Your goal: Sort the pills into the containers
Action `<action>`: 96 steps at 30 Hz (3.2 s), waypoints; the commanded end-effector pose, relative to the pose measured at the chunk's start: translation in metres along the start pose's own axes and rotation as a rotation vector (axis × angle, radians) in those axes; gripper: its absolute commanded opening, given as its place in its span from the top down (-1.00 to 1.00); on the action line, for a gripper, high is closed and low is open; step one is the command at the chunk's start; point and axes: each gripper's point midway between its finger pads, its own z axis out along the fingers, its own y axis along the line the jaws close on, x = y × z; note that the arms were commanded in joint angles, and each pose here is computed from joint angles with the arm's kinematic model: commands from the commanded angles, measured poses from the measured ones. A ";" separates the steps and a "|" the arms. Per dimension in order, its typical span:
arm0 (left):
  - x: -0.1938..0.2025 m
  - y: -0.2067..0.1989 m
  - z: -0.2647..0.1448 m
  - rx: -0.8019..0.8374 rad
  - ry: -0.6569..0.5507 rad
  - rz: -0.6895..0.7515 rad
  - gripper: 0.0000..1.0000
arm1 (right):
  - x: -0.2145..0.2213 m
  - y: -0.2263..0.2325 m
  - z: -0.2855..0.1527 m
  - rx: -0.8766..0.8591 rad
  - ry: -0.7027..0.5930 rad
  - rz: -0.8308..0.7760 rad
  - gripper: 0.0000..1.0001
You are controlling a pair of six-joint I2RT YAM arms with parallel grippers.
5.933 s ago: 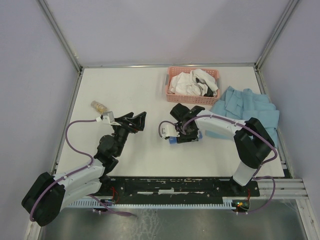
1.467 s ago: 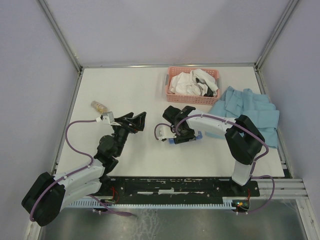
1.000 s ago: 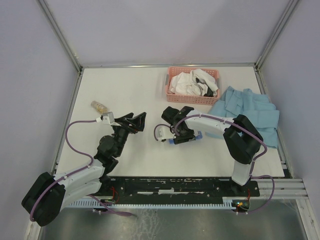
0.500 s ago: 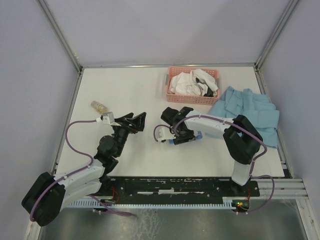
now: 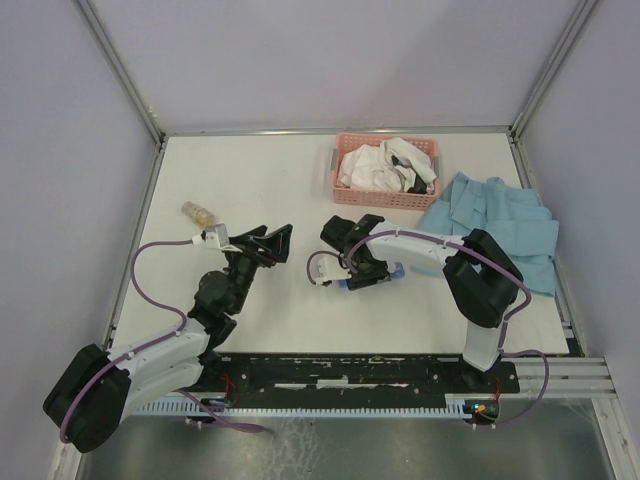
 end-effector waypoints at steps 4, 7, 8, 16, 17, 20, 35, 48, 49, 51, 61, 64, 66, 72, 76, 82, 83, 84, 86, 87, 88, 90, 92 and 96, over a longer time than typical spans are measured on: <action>-0.017 -0.008 0.003 0.025 -0.064 0.005 -0.99 | -0.003 -0.012 -0.011 0.051 0.014 0.004 0.99; -0.017 -0.008 0.003 0.025 -0.065 0.005 -0.99 | -0.004 -0.012 -0.012 0.055 0.017 -0.001 0.99; -0.017 -0.008 0.003 0.025 -0.064 0.005 -0.99 | -0.004 -0.012 -0.012 0.057 0.018 -0.002 0.99; -0.017 -0.009 0.003 0.025 -0.065 0.005 -0.99 | -0.004 -0.012 -0.013 0.059 0.024 -0.006 0.99; -0.017 -0.009 0.003 0.025 -0.065 0.006 -0.99 | -0.004 -0.012 -0.013 0.058 0.025 -0.008 0.99; -0.018 -0.009 0.003 0.026 -0.067 0.005 -0.99 | -0.004 -0.012 -0.013 0.059 0.031 -0.010 0.99; -0.018 -0.008 0.002 0.026 -0.066 0.005 -0.99 | -0.004 -0.011 -0.013 0.056 0.041 -0.017 0.99; -0.017 -0.009 0.002 0.027 -0.067 0.004 -0.99 | -0.003 -0.011 -0.013 0.060 0.061 -0.024 0.99; -0.018 -0.009 0.002 0.027 -0.067 0.004 -0.99 | -0.003 -0.011 -0.013 0.062 0.062 -0.024 0.99; -0.017 -0.008 0.002 0.026 -0.067 0.004 -0.99 | -0.003 -0.012 -0.013 0.065 0.066 -0.026 0.99; -0.017 -0.008 0.002 0.026 -0.067 0.004 -0.99 | -0.002 -0.012 -0.013 0.068 0.082 -0.032 0.99; -0.017 -0.008 0.002 0.026 -0.066 0.005 -0.99 | -0.002 -0.012 -0.012 0.069 0.084 -0.037 0.99; -0.018 -0.008 0.002 0.026 -0.068 0.004 -0.99 | -0.002 -0.012 -0.012 0.070 0.087 -0.037 0.99; -0.018 -0.008 0.002 0.027 -0.068 0.004 -0.98 | -0.002 -0.012 -0.012 0.071 0.086 -0.038 0.99; -0.017 -0.008 0.002 0.026 -0.067 0.004 -0.99 | -0.003 -0.013 -0.013 0.073 0.080 -0.034 0.99; -0.017 -0.008 0.002 0.025 -0.066 0.005 -0.99 | -0.005 -0.012 -0.014 0.070 0.072 -0.033 0.99; -0.017 -0.008 0.002 0.026 -0.066 0.005 -0.99 | -0.005 -0.012 -0.014 0.070 0.073 -0.033 0.99; -0.017 -0.008 0.002 0.026 -0.066 0.005 -0.99 | -0.005 -0.012 -0.014 0.070 0.072 -0.034 0.99; -0.017 -0.008 0.002 0.026 -0.065 0.005 -0.99 | -0.005 -0.011 -0.014 0.065 0.067 -0.033 0.99; -0.017 -0.008 0.002 0.025 -0.065 0.005 -0.99 | -0.006 -0.011 -0.014 0.065 0.063 -0.032 0.99; -0.017 -0.009 0.003 0.026 -0.066 0.004 -0.99 | -0.006 -0.010 -0.014 0.062 0.062 -0.031 0.99; -0.018 -0.009 0.003 0.026 -0.066 0.005 -0.99 | -0.006 -0.009 -0.013 0.060 0.058 -0.030 0.99; -0.017 -0.008 0.003 0.024 -0.063 0.006 -0.99 | -0.005 -0.007 -0.012 0.051 0.053 -0.026 0.99; -0.017 -0.008 0.003 0.023 -0.062 0.006 -0.99 | -0.004 -0.007 -0.012 0.044 0.034 -0.012 0.99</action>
